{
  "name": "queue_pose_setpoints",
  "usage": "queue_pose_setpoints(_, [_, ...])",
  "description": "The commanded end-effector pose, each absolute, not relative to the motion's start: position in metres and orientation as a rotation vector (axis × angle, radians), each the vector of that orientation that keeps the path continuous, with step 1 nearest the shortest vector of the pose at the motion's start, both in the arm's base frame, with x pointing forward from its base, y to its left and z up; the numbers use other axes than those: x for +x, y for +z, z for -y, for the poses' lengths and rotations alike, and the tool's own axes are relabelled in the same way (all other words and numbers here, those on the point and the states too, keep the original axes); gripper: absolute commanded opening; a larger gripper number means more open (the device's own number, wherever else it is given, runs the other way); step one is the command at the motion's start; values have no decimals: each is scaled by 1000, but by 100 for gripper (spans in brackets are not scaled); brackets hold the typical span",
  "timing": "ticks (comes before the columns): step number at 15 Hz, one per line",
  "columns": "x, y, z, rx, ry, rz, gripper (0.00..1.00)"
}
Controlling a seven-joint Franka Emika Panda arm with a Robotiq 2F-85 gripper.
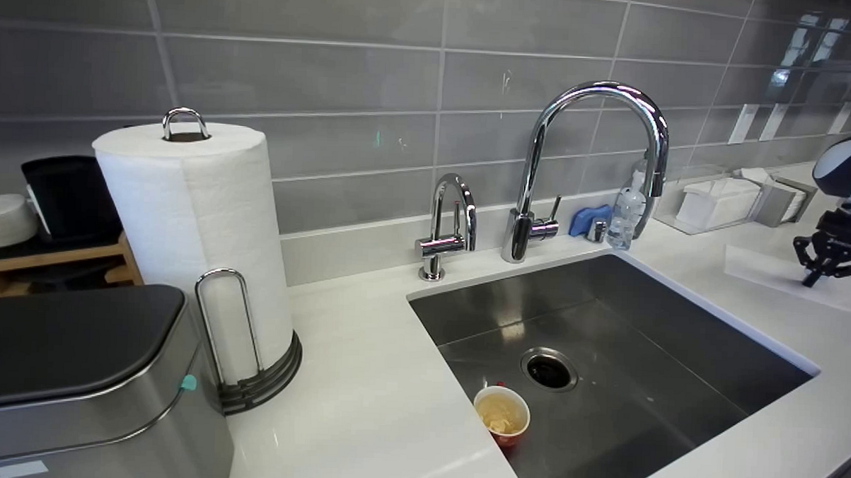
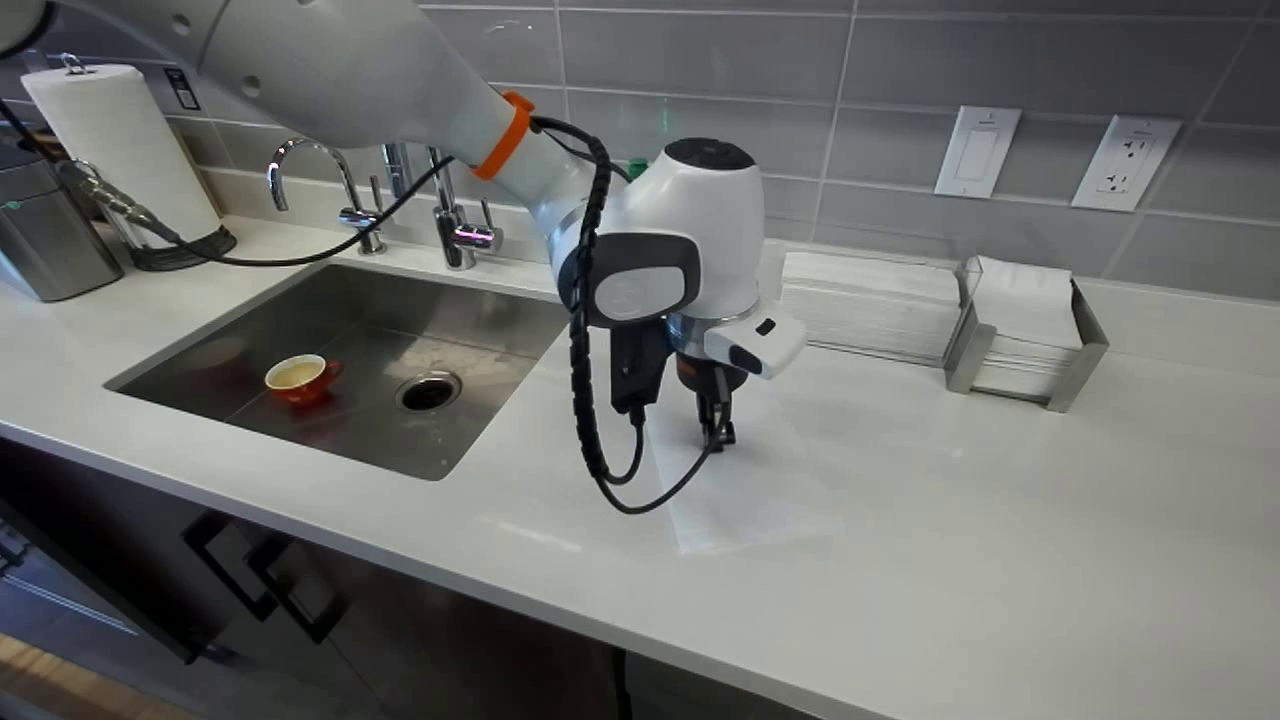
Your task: Use the serviette to wipe the counter on the right
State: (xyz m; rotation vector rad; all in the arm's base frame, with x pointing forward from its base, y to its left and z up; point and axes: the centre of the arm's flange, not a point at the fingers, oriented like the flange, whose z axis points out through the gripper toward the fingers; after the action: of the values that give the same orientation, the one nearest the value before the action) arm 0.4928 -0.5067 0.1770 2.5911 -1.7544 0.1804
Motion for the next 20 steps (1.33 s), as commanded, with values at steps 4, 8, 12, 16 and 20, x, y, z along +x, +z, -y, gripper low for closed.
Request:
queue_pose_setpoints(4, [536,159,488,2674,327,1593,0])
queue_pose_setpoints(8, [531,191,482,2747,372,1491,40])
queue_pose_setpoints(12, [510,238,474,2894,411,1240,71])
queue_pose_setpoints(16, [480,283,440,3024,437,890,99])
queue_pose_setpoints(20, [451,312,394,3092,438,555,100])
